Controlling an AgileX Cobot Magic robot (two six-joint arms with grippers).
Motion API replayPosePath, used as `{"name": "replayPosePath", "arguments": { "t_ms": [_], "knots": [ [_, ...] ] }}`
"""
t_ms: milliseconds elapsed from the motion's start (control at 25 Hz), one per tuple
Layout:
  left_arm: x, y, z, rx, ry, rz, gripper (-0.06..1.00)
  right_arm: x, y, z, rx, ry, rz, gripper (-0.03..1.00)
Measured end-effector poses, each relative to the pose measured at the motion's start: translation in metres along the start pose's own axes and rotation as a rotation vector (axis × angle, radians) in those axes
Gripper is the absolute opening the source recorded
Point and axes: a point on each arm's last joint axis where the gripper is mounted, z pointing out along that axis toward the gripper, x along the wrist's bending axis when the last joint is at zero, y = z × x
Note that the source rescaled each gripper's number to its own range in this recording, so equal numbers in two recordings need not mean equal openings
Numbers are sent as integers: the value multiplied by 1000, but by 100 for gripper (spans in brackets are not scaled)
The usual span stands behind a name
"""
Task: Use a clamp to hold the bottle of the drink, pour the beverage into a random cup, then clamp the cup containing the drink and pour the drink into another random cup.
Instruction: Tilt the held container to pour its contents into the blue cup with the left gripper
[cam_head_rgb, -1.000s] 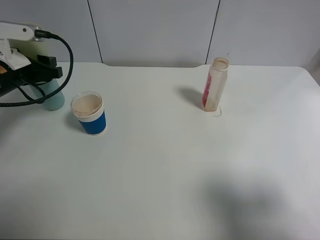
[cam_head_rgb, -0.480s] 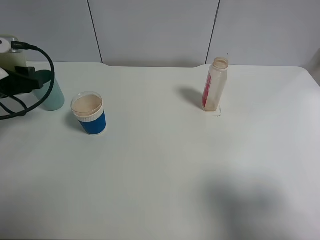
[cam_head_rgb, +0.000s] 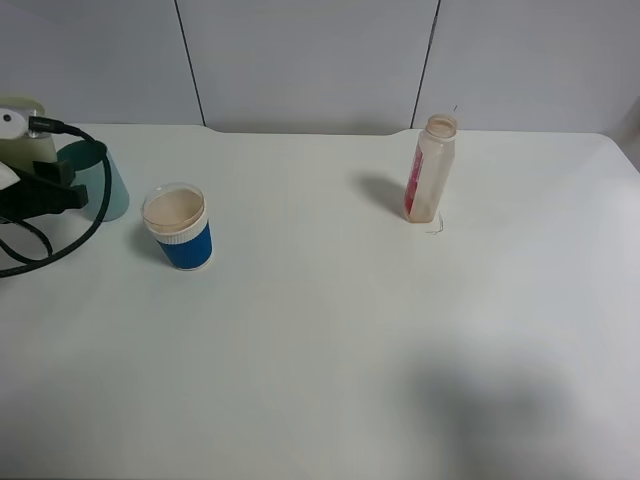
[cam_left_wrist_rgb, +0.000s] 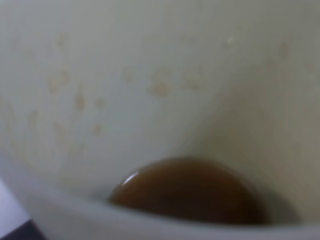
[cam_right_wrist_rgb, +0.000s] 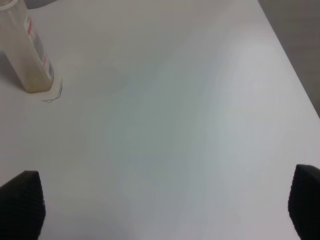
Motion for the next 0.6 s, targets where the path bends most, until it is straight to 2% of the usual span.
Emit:
{"name": "replayPosePath", "arguments": {
  "t_ms": [240, 600],
  "knots": [
    [-6, 1, 0, -15, -62, 81, 1, 0, 0, 0, 0, 0, 0, 98],
    [-8, 0, 0, -11, -90, 207, 1, 0, 0, 0, 0, 0, 0, 98]
  ]
}}
